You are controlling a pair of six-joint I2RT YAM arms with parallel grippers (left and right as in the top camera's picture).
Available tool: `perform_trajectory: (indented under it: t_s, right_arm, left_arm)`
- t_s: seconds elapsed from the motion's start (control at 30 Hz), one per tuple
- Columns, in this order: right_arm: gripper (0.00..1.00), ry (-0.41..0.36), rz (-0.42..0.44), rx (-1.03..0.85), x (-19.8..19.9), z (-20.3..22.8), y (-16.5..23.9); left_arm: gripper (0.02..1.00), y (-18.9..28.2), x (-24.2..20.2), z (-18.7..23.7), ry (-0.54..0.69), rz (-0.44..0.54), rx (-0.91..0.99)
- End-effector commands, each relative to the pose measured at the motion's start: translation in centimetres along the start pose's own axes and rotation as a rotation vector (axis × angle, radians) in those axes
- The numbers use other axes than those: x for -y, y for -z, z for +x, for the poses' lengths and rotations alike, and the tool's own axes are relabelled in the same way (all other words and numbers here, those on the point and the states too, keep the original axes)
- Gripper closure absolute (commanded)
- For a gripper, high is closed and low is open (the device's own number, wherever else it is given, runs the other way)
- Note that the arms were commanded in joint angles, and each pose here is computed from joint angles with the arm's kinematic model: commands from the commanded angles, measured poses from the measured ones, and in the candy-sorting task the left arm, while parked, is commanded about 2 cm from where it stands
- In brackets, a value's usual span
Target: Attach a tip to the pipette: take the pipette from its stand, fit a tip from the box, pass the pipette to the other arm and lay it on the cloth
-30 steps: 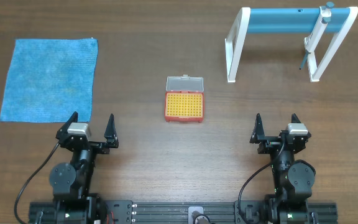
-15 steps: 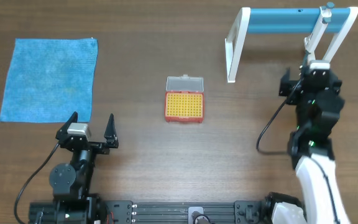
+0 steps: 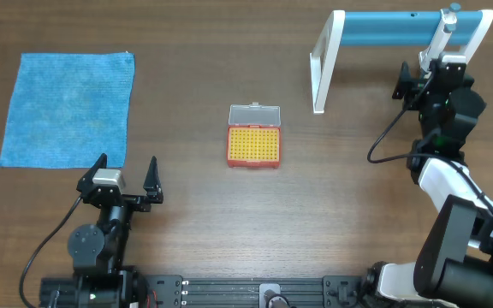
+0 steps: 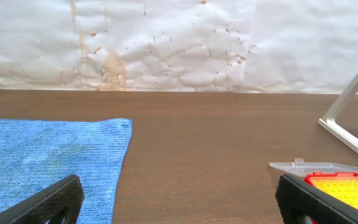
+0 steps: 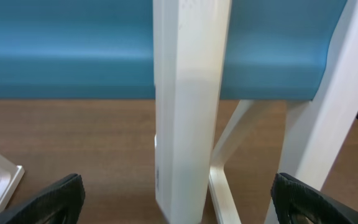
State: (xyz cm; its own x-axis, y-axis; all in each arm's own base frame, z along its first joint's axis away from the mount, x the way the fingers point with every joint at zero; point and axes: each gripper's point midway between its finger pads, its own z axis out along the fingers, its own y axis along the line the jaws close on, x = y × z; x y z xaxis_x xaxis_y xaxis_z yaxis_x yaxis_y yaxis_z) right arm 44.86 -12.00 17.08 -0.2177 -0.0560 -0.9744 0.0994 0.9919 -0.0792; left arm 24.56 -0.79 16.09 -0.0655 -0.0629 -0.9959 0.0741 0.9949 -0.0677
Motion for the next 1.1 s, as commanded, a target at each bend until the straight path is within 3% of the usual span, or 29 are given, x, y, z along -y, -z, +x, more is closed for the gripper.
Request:
perform_trajectory:
  t_s: [0.03,0.33,0.47,0.5,0.53,1.1]
  right_arm:
    - [0.025,-0.022,-0.014,0.028,0.2,-0.7,-1.4]
    - [0.040,-0.015,-0.038,0.051,-0.1,-1.2,-2.0]
    - [0.783,-0.017,-0.038,0.044,-0.1,-0.9,-2.1]
    - [0.886,-0.016,-0.037,0.048,-0.1,-1.0,-2.1]
    - [0.917,-0.015,-0.037,0.051,-0.1,-1.0,-2.1]
    - [0.919,0.004,-0.028,0.127,0.0,-4.5,-0.7]
  left_arm:
    - [0.023,0.0,-0.1,0.2,0.016,-0.005,-0.003]
    - [0.020,0.0,-0.1,0.2,0.016,-0.005,-0.003]
    - [0.023,0.0,-0.1,0.2,0.016,-0.005,-0.003]
    - [0.020,0.0,-0.1,0.2,0.016,-0.005,-0.003]
    - [0.023,0.0,-0.1,0.2,0.016,-0.005,-0.003]
    - [0.023,0.0,-0.1,0.2,0.016,-0.005,-0.003]
